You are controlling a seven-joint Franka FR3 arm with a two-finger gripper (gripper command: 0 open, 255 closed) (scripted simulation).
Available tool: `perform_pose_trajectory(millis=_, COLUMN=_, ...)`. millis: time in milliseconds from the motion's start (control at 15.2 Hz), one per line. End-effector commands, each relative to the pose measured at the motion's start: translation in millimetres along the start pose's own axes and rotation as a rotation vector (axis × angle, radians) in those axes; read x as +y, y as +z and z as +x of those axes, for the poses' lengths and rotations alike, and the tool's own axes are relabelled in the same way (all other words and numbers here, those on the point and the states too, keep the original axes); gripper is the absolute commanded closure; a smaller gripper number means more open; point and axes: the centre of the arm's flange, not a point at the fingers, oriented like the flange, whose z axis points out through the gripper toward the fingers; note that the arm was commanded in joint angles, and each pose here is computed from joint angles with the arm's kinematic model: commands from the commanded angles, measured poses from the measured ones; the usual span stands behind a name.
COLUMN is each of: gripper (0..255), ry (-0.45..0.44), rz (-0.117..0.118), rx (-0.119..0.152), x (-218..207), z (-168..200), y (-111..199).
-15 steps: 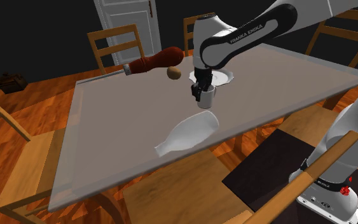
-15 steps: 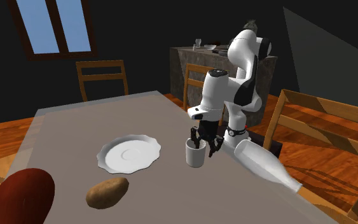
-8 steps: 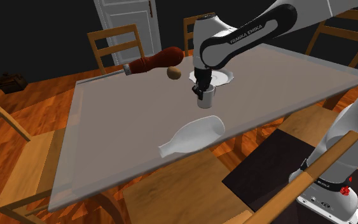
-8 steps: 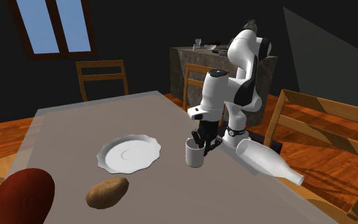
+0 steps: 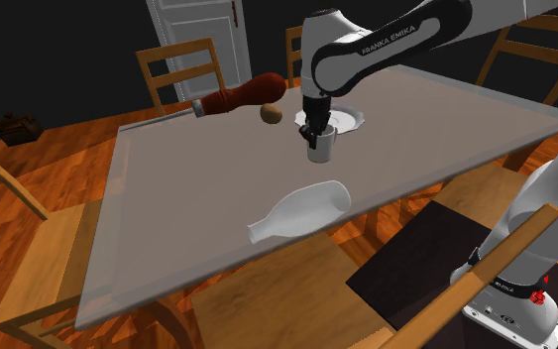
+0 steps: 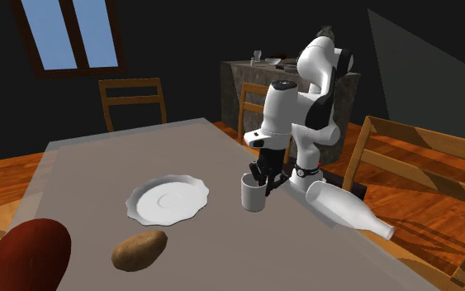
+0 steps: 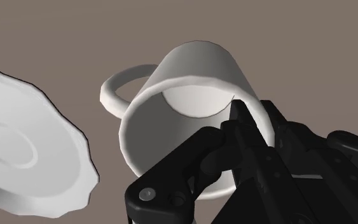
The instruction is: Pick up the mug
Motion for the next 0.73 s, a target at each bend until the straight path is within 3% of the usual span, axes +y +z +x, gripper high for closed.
perform_pose_trajectory(millis=0, gripper=255, ry=0.000, rz=0.000, rx=0.000, x=1, z=1, y=-11)
perform_pose_trajectory(millis=660, gripper=255, ry=0.000, rz=0.000, rx=0.000, x=3, z=4, y=-54)
